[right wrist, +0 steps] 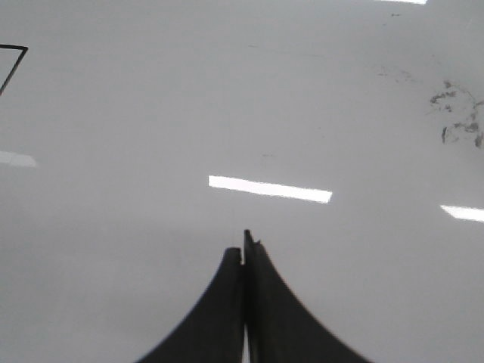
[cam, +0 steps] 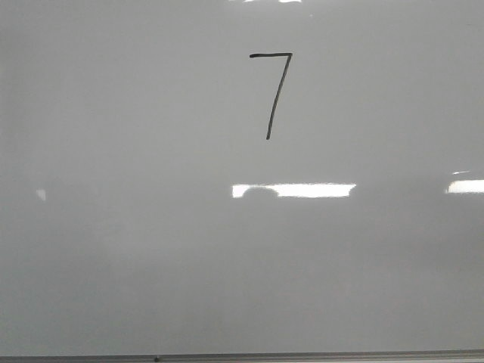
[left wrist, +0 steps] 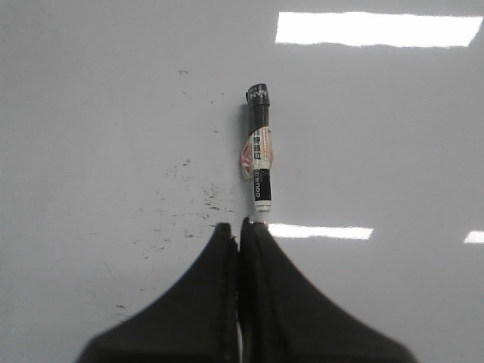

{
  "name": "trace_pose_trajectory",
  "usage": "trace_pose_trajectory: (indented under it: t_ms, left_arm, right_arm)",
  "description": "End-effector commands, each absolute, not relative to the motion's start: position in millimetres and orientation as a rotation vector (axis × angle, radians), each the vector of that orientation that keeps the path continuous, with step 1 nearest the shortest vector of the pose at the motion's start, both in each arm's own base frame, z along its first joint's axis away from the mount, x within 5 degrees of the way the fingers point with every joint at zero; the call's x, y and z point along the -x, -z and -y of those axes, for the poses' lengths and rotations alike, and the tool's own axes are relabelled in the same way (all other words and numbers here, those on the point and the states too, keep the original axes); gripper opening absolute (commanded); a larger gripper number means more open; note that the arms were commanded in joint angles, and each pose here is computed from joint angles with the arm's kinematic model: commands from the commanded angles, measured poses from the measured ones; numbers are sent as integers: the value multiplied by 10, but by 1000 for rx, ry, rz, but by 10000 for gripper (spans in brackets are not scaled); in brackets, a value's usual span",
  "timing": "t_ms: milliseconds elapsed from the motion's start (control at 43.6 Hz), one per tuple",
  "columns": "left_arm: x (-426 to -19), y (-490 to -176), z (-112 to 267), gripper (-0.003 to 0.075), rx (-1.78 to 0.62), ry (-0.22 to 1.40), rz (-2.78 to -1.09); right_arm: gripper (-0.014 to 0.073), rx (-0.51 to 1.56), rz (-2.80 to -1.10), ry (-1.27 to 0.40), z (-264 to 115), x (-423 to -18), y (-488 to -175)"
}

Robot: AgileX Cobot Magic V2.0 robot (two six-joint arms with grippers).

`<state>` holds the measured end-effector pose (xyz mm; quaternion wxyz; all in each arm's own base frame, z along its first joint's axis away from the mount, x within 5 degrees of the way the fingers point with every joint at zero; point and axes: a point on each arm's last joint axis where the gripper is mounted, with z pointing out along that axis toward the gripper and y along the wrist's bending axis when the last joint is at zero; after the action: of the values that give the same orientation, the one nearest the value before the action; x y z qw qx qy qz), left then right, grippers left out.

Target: Write number 7 on whiteboard

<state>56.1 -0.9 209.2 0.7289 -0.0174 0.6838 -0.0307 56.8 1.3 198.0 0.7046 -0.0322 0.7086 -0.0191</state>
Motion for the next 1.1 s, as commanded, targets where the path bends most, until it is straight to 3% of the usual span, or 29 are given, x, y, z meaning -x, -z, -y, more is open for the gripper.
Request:
trace_pose_trajectory:
  t_ms: [0, 344, 1078]
  left_arm:
    - [-550, -2123, 8, -21, 49, 82, -1428]
    - [-550, -2123, 8, -21, 49, 82, -1428]
    - [-550, -2123, 8, -21, 49, 82, -1428]
  right_arm:
    - [-69, 62, -1465, 63, -2, -548, -2079]
    - [-69, -54, -1390, -64, 2, -538, -2144]
    - [-69, -63, -1414, -81, -2, -542, -2123]
